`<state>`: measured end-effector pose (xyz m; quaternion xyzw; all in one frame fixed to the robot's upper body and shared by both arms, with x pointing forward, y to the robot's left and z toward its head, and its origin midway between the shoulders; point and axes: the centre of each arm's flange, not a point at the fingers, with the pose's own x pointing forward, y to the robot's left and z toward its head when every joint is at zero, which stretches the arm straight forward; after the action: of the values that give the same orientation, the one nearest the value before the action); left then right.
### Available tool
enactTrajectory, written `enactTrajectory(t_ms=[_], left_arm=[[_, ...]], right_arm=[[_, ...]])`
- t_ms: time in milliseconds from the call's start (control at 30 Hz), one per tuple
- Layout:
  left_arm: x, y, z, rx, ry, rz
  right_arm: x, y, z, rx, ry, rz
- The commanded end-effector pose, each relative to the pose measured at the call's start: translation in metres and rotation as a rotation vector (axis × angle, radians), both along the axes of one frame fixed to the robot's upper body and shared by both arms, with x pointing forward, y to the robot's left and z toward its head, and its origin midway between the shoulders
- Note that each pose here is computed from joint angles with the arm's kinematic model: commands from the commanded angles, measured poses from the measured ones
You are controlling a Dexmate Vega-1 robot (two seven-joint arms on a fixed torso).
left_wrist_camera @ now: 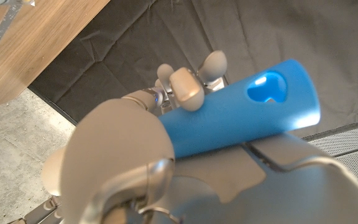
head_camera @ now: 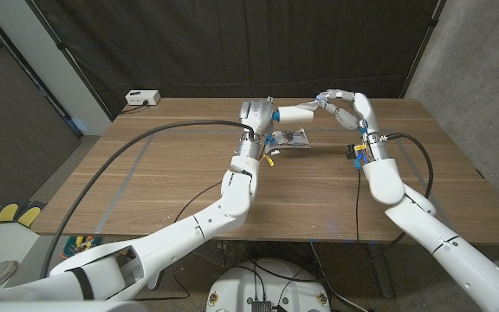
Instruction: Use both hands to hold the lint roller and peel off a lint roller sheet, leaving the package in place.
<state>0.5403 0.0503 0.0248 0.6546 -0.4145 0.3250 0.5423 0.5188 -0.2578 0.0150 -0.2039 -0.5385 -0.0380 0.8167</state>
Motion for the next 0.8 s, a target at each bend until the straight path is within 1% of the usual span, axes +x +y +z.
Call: enactTrajectory(t_ms=[33, 233, 733, 800], left_arm=[[-0.001, -0.001, -0.001, -0.002, 0.004, -0.003], [-0.001, -0.002, -0.001, 0.001, 0.001, -0.007], [-0.001, -0.004, 0.001, 0.009, 0.001, -0.012], [0.0, -0.004, 0.001, 0.009, 0.001, -0.01]], right_arm=[[-0.002, -0.011, -0.007, 0.051, -0.036, 0.065], [-0.005, -0.019, -0.013, 0.096, -0.056, 0.101], [-0.014, -0.028, -0.022, 0.149, -0.084, 0.085], [-0.015, -0.029, -0.023, 0.147, -0.095, 0.093]])
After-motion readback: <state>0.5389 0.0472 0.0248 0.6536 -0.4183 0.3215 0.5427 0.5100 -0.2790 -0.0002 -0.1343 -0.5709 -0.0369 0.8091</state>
